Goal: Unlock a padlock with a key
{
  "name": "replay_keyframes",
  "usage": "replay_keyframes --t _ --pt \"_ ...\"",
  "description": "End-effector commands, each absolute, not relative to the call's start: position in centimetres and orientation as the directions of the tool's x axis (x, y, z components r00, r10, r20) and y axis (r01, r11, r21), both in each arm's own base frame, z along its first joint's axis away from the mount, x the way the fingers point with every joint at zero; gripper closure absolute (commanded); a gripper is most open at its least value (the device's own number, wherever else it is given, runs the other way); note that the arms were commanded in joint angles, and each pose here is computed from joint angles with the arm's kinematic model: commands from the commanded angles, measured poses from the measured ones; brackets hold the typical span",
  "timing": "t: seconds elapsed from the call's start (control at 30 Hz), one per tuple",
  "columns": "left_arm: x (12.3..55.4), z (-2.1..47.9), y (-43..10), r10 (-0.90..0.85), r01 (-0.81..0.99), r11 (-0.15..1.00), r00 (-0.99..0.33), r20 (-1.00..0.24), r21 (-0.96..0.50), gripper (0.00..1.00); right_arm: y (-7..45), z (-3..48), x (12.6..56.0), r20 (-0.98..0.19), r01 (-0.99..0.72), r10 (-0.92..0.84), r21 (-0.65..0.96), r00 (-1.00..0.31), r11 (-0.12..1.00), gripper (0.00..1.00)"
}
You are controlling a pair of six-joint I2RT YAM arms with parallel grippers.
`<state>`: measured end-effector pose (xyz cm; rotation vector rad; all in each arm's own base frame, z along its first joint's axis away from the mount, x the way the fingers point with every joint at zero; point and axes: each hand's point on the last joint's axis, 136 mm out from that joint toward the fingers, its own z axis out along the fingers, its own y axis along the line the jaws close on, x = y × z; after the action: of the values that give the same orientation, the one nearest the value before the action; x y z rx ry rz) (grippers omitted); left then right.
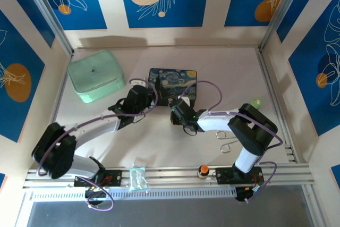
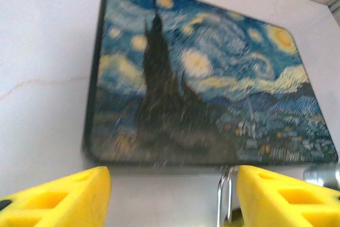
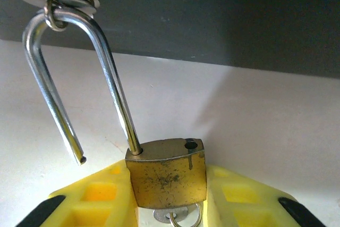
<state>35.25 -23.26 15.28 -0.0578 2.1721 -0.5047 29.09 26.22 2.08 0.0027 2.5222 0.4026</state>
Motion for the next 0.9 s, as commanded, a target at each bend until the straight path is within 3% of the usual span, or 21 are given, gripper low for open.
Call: replay_keyframes --t 0.0,0.2,0.53,0.87 --pt "38.4 16.2 -24.8 -0.128 0.223 0.923 -0.587 -0.799 -0.312 0.33 25.3 -1.4 28.0 -0.452 0.011 0.168 0.329 -0.876 0.944 0.79" --pt "41.7 15.2 -23.2 -0.053 0.121 0.983 -0.548 -0.835 -0.141 0.33 24.4 -2.1 27.3 -0.409 0.099 0.246 0.348 -0.879 0.932 0.8" --pt "42.2 10.2 -22.1 -0.073 0.095 0.981 -0.635 -0.769 -0.172 0.34 23.7 -2.7 27.4 -0.355 0.223 0.366 0.382 -0.86 0.897 0.8" --pt "40.1 6.2 -20.0 -0.093 0.031 0.988 -0.665 -0.741 -0.151 0.39 25.6 -2.4 28.9 -0.264 0.381 0.577 0.533 -0.773 0.755 0.8"
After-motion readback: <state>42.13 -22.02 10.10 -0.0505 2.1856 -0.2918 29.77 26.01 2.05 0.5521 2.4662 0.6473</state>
